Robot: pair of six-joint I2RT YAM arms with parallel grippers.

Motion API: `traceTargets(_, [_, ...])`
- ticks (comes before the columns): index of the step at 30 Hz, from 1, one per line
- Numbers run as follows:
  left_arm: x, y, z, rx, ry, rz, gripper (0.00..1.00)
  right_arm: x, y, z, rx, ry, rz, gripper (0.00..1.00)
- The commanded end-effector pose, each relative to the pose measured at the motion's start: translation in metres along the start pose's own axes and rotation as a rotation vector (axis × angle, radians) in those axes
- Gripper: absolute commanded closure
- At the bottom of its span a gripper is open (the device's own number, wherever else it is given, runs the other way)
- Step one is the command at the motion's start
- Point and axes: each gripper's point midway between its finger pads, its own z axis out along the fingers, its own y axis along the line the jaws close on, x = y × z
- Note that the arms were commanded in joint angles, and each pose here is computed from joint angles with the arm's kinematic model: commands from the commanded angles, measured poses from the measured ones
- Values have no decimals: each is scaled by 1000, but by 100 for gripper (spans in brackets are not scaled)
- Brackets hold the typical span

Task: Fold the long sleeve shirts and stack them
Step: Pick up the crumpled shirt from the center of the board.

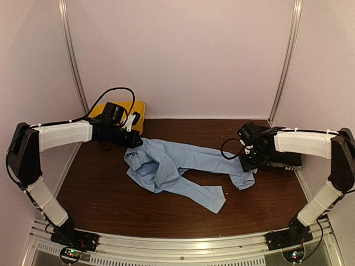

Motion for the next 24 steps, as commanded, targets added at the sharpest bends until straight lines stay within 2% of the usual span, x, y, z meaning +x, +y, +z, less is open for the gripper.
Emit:
traceTargets(1, [-34,-10,-4,49,-99,8,100,-7,9,-33,-3,-89,-29,42])
traceTargets(8, [-36,-11,-6,48,-105,10,100,5,38,-47,-41,-113,-97,42])
traceTargets(24, [-50,-6,-27,-15,-145,23,100,39,42,-1,44,60,-159,42])
